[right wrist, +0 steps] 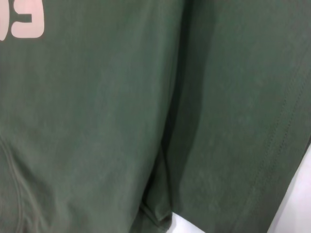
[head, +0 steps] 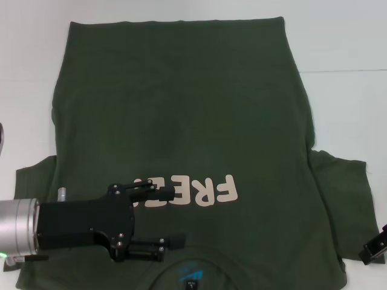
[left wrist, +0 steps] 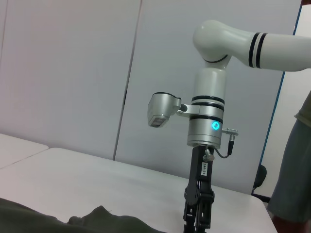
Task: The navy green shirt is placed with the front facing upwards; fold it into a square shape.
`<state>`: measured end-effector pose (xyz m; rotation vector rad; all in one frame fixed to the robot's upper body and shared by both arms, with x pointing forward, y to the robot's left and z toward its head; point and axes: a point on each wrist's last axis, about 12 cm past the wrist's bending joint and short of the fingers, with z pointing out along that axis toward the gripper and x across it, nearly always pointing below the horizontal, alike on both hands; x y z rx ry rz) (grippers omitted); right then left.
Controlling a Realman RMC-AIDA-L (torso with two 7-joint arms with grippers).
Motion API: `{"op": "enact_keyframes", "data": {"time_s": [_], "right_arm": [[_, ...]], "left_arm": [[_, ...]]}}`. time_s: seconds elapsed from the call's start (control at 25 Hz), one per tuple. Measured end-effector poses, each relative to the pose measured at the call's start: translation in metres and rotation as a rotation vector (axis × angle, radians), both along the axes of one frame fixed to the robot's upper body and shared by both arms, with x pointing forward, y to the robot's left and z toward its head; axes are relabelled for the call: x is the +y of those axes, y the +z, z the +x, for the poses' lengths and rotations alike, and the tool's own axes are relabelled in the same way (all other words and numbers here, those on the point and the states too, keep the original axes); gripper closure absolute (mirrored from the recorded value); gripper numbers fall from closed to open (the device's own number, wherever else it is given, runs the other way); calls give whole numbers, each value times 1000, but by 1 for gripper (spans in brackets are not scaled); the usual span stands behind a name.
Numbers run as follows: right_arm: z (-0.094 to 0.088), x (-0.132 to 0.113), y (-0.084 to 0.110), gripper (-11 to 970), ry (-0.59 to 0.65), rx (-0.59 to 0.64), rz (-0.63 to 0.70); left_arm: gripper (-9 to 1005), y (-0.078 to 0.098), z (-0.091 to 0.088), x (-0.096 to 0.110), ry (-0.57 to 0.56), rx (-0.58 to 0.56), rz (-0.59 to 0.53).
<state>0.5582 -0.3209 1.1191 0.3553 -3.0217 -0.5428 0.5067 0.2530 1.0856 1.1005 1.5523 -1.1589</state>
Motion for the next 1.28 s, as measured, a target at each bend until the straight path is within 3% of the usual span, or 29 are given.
{"op": "enact_keyframes", "data": {"time_s": [1.28], "right_arm": [[6, 14, -1, 188, 34, -21, 16]], "left_arm": [[123, 0, 0, 0, 2, 0, 1]]}}
